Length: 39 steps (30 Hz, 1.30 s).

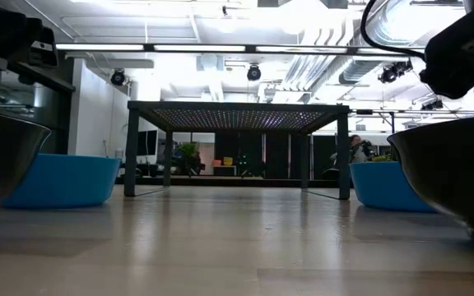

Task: Pick & Place Mini bowls
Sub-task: Put the white bowl on the shelf

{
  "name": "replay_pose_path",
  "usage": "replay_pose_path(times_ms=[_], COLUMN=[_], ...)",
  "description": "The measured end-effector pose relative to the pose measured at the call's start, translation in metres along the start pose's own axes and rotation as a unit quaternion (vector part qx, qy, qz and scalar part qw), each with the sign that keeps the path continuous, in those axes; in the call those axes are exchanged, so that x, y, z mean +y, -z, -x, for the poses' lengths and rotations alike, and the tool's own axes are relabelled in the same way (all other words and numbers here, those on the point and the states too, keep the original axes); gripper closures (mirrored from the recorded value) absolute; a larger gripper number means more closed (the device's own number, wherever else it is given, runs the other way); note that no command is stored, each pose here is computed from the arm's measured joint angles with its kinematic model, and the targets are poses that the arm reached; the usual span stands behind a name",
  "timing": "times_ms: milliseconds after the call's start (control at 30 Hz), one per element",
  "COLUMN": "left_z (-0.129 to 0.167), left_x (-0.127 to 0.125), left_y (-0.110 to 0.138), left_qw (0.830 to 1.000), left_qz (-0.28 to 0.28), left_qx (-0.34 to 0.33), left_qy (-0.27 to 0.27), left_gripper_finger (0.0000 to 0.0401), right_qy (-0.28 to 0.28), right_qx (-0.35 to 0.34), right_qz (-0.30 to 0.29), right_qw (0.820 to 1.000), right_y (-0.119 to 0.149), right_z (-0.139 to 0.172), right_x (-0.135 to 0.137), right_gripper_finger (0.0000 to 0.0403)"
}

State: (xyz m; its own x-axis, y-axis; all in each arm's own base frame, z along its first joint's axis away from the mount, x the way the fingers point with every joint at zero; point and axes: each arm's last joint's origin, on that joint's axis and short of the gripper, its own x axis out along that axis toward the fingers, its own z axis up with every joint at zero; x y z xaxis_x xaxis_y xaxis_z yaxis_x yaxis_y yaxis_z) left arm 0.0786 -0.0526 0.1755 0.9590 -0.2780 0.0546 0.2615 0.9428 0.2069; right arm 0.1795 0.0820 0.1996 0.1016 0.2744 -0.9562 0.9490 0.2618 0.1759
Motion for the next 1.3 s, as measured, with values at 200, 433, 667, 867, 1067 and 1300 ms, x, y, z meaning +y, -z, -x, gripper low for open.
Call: replay_pose_path(times_ms=[200, 433, 667, 867, 1067, 1300], left_z=[0.000, 0.000, 0.000, 0.000, 0.000, 0.000], left_x=[0.000, 0.000, 0.000, 0.000, 0.000, 0.000], left_y=[0.000, 0.000, 0.000, 0.000, 0.000, 0.000], left_qw=[1.000, 1.000, 1.000, 1.000, 1.000, 1.000], left_qz=[0.000, 0.000, 0.000, 0.000, 0.000, 0.000], left_qx=[0.000, 0.000, 0.000, 0.000, 0.000, 0.000], left_qy=[0.000, 0.000, 0.000, 0.000, 0.000, 0.000], left_gripper_finger=[0.0335, 0.0335, 0.0335, 0.0335, 0.0335, 0.0335], right_qy=[0.002, 0.027, 0.047, 0.051, 0.053, 0.060], right_qx=[0.002, -0.002, -0.005, -0.004, 0.001, 0.020], right_qz=[0.007, 0.002, 0.000, 0.001, 0.003, 0.016], right_qw=[1.000, 1.000, 0.999, 0.999, 0.999, 0.998], right_y=[0.002, 0.000, -0.002, 0.000, 0.000, 0.001], right_z=[-0.014, -0.025, -0.033, -0.035, -0.035, -0.032], right_x=[0.010, 0.012, 0.014, 0.014, 0.013, 0.012], right_gripper_finger=[0.0295, 0.0295, 0.0295, 0.0298, 0.0339, 0.0386])
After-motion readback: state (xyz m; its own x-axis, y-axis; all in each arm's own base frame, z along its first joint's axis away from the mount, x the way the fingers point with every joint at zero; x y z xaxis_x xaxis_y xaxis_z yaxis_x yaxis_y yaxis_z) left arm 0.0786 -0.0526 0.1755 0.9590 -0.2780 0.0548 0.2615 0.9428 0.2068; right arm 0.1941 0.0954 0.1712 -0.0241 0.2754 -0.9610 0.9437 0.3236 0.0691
